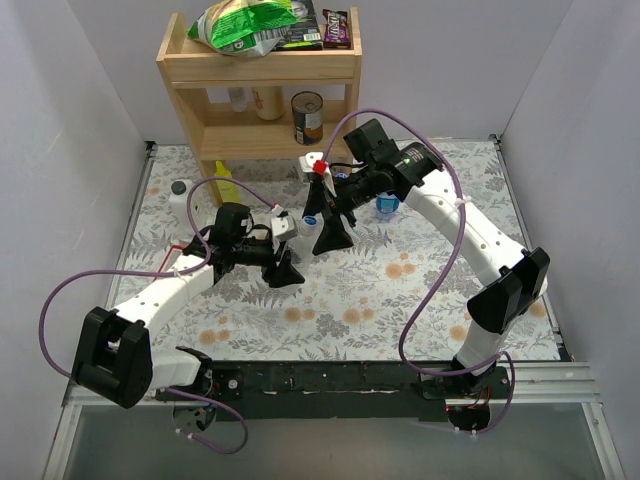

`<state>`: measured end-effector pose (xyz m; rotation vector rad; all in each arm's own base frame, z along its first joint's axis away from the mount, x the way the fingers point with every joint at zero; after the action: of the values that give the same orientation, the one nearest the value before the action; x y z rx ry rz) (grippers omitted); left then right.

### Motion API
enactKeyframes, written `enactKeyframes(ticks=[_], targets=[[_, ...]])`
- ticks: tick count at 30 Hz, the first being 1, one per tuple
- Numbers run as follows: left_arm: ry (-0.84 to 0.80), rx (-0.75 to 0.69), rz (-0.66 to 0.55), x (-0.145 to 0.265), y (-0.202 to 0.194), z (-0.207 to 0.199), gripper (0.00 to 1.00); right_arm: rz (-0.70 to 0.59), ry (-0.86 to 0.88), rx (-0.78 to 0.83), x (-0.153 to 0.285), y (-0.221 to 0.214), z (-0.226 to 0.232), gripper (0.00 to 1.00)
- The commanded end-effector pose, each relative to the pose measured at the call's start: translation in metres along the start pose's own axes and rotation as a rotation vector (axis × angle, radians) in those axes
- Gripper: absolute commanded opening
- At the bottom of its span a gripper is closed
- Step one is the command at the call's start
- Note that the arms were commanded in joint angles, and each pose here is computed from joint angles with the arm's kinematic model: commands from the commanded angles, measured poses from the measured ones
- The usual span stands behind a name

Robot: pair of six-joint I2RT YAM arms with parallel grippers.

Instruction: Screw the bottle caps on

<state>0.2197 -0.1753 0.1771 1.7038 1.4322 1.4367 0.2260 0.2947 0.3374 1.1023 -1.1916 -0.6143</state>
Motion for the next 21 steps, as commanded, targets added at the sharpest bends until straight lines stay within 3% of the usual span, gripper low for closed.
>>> enactKeyframes(ticks=[1,15,21], targets=[[0.012,0.019,-0.060,0.005,0.018,0.002,0.00,0.005,0.000,0.016,0.007,0.007,0.012,0.98],[0.032,0.032,-0.092,0.011,0.014,0.003,0.00,0.151,-0.084,-0.077,0.029,-0.018,0.030,0.97],[-0.042,-0.023,-0.034,0.009,0.009,-0.006,0.00,-0.011,-0.157,-0.123,0.047,0.001,-0.003,0.97]])
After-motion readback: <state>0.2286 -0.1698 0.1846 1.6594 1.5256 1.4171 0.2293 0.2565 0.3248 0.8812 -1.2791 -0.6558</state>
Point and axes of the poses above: each gripper's point midway between its finger pads, its own x axis back along the fingers, its own z axis along the line the jaws close on, y = z × x, the point moved 7 cm from there along x, back along the fingers, and after that the axes turned 9 degrees about x, right-handed, at the moved point
